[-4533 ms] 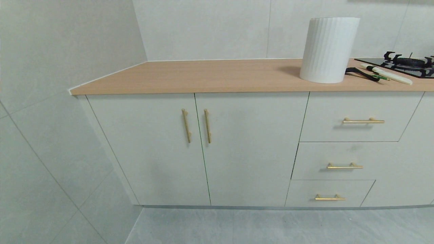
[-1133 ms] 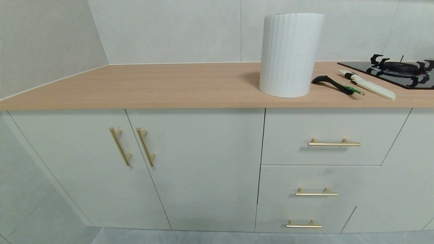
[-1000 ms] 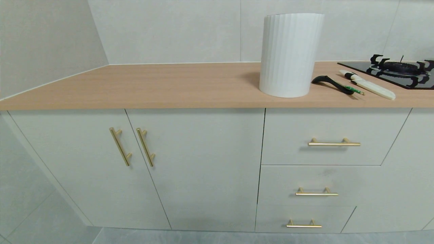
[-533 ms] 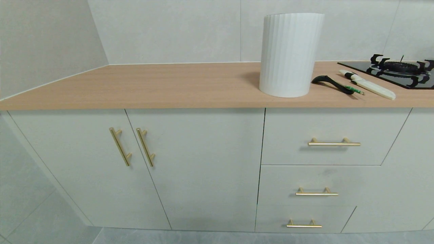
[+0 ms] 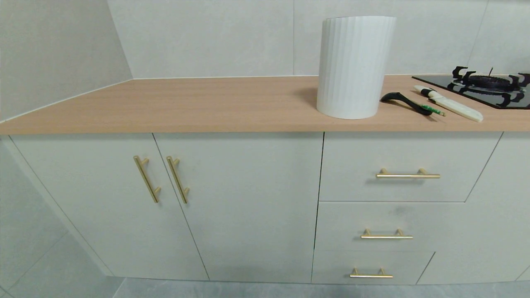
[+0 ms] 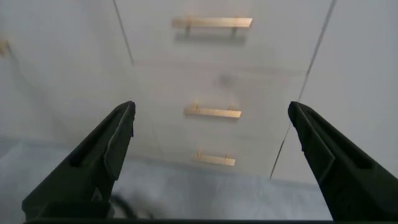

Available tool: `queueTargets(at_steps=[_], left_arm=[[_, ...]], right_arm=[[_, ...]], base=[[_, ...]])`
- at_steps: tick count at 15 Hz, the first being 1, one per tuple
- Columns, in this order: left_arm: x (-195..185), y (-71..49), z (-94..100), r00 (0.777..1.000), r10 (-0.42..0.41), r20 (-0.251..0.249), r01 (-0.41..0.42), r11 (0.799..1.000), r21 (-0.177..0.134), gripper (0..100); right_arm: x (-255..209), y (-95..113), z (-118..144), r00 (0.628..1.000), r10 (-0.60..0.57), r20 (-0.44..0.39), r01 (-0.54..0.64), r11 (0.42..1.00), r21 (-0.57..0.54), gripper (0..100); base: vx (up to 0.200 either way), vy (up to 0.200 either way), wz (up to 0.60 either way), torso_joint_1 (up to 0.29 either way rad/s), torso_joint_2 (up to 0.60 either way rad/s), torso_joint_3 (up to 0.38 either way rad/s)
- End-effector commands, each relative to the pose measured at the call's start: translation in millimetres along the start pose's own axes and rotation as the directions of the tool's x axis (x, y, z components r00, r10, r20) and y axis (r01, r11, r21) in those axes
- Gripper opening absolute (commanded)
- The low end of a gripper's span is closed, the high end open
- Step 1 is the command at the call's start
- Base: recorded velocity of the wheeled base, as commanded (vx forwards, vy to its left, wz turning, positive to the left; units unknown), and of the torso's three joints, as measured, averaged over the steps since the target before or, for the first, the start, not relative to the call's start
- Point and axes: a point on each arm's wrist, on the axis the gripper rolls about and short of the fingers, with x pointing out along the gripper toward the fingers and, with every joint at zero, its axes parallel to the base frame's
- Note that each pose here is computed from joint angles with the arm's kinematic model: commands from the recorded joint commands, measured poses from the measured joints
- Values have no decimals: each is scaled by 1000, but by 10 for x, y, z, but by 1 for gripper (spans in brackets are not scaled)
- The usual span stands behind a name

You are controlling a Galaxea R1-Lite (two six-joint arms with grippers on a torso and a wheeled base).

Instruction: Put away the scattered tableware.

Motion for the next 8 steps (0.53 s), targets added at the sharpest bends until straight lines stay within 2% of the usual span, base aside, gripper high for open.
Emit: queueTargets(at_steps=[1, 4, 6, 8], left_arm=[[0, 0, 0, 1000, 0, 0, 0, 1000, 0, 100], [0, 0, 0, 1000, 0, 0, 0, 1000, 0, 100], [0, 0, 0, 1000, 0, 0, 0, 1000, 0, 100], [0, 0, 0, 1000, 0, 0, 0, 1000, 0, 100]], right_arm=[[367, -19, 118, 974, 43, -223, -44, 999, 2, 100], [675, -32, 229, 945, 50, -323, -51, 999, 6, 100], [936, -52, 205, 903, 38, -428, -52, 998, -21, 100], [1172, -68, 186, 875, 38, -483, -52, 999, -15, 100]], base=[[0, 0, 0, 0, 0, 0], [0, 0, 0, 0, 0, 0], [0, 0, 0, 0, 0, 0], [0, 0, 0, 0, 0, 0]])
